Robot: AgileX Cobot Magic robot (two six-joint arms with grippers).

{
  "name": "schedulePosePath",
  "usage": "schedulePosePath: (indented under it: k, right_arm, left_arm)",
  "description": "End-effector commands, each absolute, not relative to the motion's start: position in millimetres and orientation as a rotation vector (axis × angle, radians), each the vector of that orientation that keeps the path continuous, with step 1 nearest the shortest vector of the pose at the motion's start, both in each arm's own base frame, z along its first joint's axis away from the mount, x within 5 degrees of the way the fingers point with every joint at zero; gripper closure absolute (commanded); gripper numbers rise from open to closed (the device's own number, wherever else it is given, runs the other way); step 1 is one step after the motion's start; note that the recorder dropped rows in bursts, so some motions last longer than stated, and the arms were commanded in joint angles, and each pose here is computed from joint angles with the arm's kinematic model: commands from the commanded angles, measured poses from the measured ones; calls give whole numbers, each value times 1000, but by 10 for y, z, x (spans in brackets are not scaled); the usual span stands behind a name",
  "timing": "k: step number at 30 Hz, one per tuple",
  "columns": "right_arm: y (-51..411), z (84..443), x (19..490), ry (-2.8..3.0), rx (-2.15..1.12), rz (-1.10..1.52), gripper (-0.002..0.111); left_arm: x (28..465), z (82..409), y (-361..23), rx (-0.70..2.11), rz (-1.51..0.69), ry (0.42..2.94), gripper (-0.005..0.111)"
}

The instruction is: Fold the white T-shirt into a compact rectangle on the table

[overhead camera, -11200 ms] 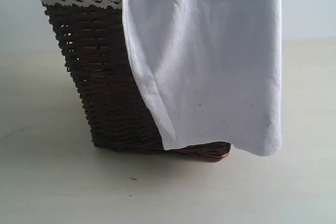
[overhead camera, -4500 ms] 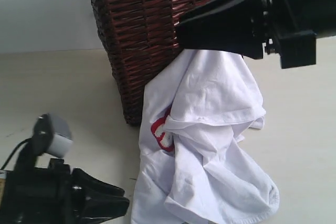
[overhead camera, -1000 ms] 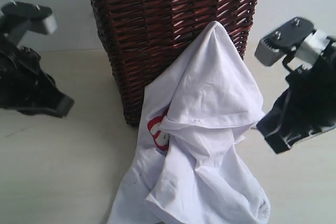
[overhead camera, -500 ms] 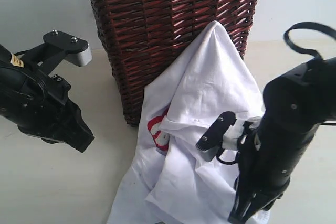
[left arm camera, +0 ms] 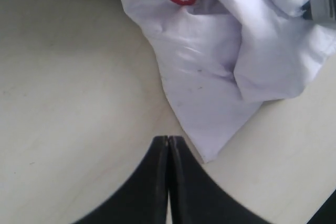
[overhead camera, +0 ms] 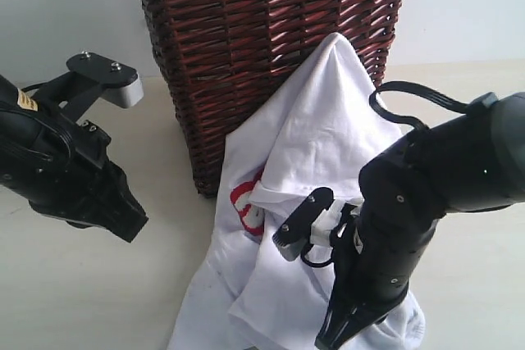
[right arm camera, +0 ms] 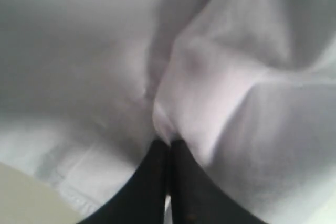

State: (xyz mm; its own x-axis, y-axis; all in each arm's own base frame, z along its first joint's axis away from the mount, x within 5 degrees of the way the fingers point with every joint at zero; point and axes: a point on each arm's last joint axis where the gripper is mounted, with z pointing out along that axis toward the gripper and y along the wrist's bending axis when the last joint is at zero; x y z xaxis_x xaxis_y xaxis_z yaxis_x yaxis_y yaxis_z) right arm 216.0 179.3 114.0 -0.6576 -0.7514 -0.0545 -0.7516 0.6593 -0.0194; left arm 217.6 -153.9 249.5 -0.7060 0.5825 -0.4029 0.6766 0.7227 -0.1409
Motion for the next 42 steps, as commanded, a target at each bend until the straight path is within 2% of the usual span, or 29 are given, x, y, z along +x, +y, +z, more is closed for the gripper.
schedulePosePath:
  k: [1,5,9,12,16,19,24,26,29,30,32,33,35,39,42]
  right_arm:
    - [1711,1093,2217,2832,-1186,-171,108]
    - [1609,1271,2250,2811,-1075,-319,108]
    - [1587,1567,2228,2741,-1025,-271,108]
    - [1533,1860,2174,2672,-987,-235,108]
    - [1437,2196,2053,2604,-967,-188,108]
    - [1363,2417,1965,2545,-969,-165,108]
    - [1167,2743,1876,2469,-945,-289,108]
    - [1080,2846,1847,2449,-904,-350,108]
    - [971,2942,1799,2433,-850,-419,108]
    - [946,2967,1774,2434,-840,-421,108]
    - [885,3027,1710,2435,-816,-423,108]
    - [836,3064,1663,2439,-804,-434,108]
    - [729,3131,1587,2444,-777,-490,108]
    - [583,3247,1475,2414,-737,-540,108]
    - [697,3172,1338,2480,-970,-328,108]
  left_arm:
    - [2163,2479,-1553,972,-411,2600,107]
    - [2124,2401,-1562,951,-451,2641,107]
    - [2038,2106,-1702,1029,-500,2673,106]
    - [1961,1901,-1916,1186,-536,2647,96]
    - [1924,1622,-2161,1312,-496,2587,76]
    - [1958,1385,-2234,1326,-454,2603,70]
    - [1951,1079,-2211,1420,-390,2688,72]
    - [1952,1015,-2197,1458,-362,2694,82]
    - [1968,994,-2165,1481,-314,2695,107]
    - [1975,1007,-2149,1481,-283,2705,107]
    - [2032,1048,-2063,1437,-83,2799,107]
    - [2094,1086,-1980,1407,112,2836,107]
    - [2191,1140,-1875,1295,318,2876,107]
    - [2469,1314,-1582,1037,590,2935,107]
    - [2644,1560,-1428,844,489,2933,107]
